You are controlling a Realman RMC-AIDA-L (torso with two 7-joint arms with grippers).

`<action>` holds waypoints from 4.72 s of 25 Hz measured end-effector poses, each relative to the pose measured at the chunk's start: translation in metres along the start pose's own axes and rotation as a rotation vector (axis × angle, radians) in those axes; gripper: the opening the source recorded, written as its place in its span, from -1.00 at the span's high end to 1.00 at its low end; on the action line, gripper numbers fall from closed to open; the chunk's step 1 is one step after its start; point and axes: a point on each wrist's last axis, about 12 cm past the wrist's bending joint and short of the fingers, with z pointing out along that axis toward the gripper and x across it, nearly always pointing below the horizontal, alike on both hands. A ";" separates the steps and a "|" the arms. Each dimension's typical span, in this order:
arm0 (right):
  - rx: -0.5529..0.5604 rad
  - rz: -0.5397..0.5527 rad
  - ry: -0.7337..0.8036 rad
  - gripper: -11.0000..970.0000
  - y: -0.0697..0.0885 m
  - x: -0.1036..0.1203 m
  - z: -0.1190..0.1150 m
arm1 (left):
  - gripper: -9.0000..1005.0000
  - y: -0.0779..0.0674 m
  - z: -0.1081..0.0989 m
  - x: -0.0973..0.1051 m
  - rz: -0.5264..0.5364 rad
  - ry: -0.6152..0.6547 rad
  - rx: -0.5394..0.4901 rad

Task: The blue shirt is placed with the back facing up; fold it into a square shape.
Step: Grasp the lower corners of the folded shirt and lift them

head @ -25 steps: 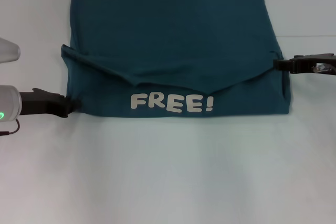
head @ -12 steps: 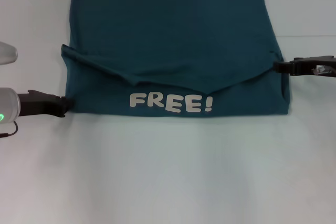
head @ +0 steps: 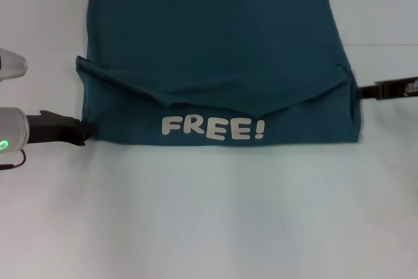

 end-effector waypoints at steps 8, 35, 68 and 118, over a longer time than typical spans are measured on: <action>0.007 0.029 0.132 -0.27 0.002 0.010 -0.003 | 0.88 0.000 -0.001 0.003 0.002 0.000 -0.001; -0.006 0.021 0.164 -0.26 0.011 0.016 0.030 | 0.88 -0.003 0.001 0.008 0.022 0.012 0.007; 0.008 0.020 0.153 0.53 0.013 0.019 0.045 | 0.88 -0.003 0.001 0.009 0.023 0.014 0.007; -0.014 -0.049 0.078 0.93 0.041 0.115 -0.039 | 0.88 -0.026 -0.067 0.088 -0.054 -0.020 0.149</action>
